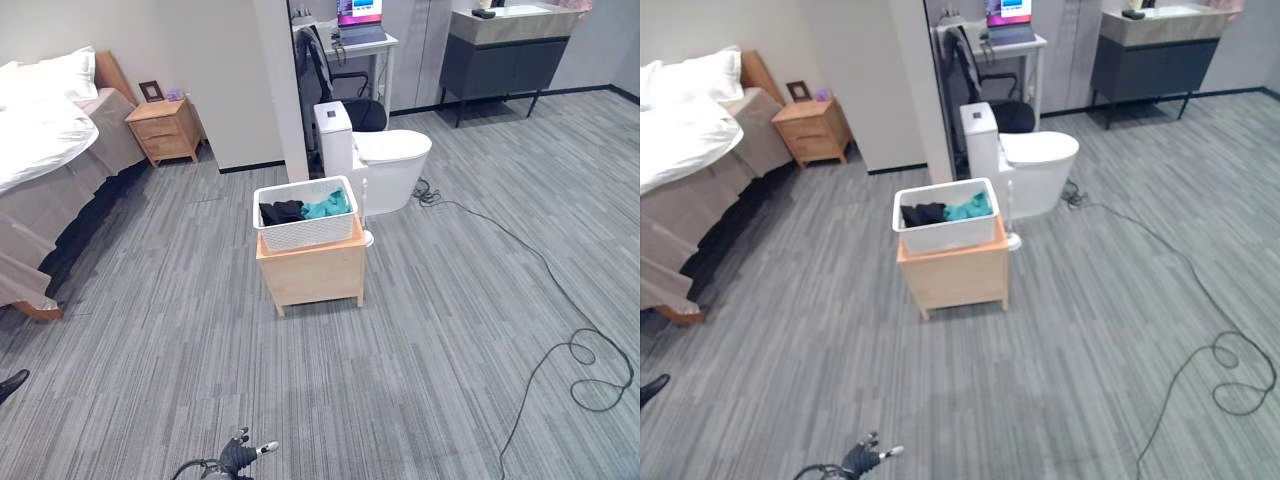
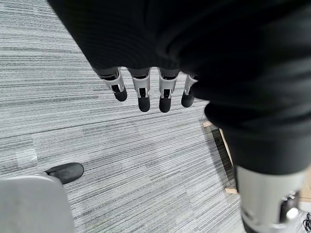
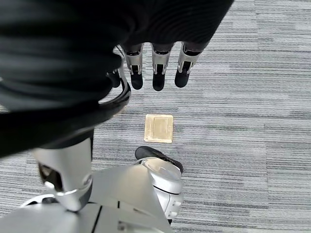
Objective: Grab the laundry basket,head to the washer,open it,put in the laundry and shut it.
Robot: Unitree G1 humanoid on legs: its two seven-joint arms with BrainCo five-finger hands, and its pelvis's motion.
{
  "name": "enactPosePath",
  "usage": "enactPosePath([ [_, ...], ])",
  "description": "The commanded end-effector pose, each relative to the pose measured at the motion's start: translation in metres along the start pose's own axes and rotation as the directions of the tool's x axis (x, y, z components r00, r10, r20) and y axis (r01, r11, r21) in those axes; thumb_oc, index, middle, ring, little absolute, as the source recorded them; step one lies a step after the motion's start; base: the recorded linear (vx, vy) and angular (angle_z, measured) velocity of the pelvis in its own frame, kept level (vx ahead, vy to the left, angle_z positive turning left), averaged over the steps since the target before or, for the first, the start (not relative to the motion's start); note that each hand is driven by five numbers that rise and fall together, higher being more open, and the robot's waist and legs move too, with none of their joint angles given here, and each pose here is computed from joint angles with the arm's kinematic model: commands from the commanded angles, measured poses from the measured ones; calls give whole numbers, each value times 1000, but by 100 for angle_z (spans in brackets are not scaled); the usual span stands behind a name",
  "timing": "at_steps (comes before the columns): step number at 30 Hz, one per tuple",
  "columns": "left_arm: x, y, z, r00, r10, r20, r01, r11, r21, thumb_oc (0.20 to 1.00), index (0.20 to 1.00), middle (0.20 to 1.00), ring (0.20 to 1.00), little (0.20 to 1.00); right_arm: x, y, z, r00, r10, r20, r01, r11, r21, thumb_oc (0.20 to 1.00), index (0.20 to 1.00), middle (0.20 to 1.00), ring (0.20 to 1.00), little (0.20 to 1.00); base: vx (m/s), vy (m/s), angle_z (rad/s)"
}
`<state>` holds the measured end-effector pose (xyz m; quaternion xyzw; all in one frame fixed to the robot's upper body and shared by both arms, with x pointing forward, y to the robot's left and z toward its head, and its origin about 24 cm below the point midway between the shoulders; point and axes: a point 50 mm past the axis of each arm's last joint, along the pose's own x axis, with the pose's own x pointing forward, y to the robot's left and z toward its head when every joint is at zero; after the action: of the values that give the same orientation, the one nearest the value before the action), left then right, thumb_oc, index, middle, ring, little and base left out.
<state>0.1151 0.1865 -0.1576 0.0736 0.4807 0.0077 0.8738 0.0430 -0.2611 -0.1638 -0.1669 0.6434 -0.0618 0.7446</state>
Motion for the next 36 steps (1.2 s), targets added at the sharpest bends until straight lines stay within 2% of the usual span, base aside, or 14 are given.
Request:
enactPosePath([
  [1, 3, 24, 11, 997, 68, 36, -69, 997, 24, 1000, 1000, 1000, 1000, 1000, 0, 17, 10, 999, 45, 7, -44, 999, -19, 1000, 1000, 1000, 1000, 1000, 0, 0, 0],
  [22, 3, 25, 14, 995, 83, 55, -83, 997, 4, 1000, 1000, 1000, 1000, 1000, 0, 13, 5, 1000, 25, -12, -25, 1000, 13, 1000, 1000, 1000, 1000, 1000, 1, -3, 0],
  [30, 4, 31, 21, 991, 104, 78, -102, 994, -34, 1000, 1000, 1000, 1000, 1000, 1, -8, 11, 999, -50, 6, 48, 979, 199, 1000, 1000, 1000, 1000, 1000, 18, -94, 2],
  [36, 3, 37, 31, 987, 104, 125, -97, 993, -63, 1000, 1000, 1000, 1000, 1000, 1, -24, 25, 993, -99, 61, 82, 970, 229, 1000, 1000, 1000, 1000, 1000, 17, -218, 6],
])
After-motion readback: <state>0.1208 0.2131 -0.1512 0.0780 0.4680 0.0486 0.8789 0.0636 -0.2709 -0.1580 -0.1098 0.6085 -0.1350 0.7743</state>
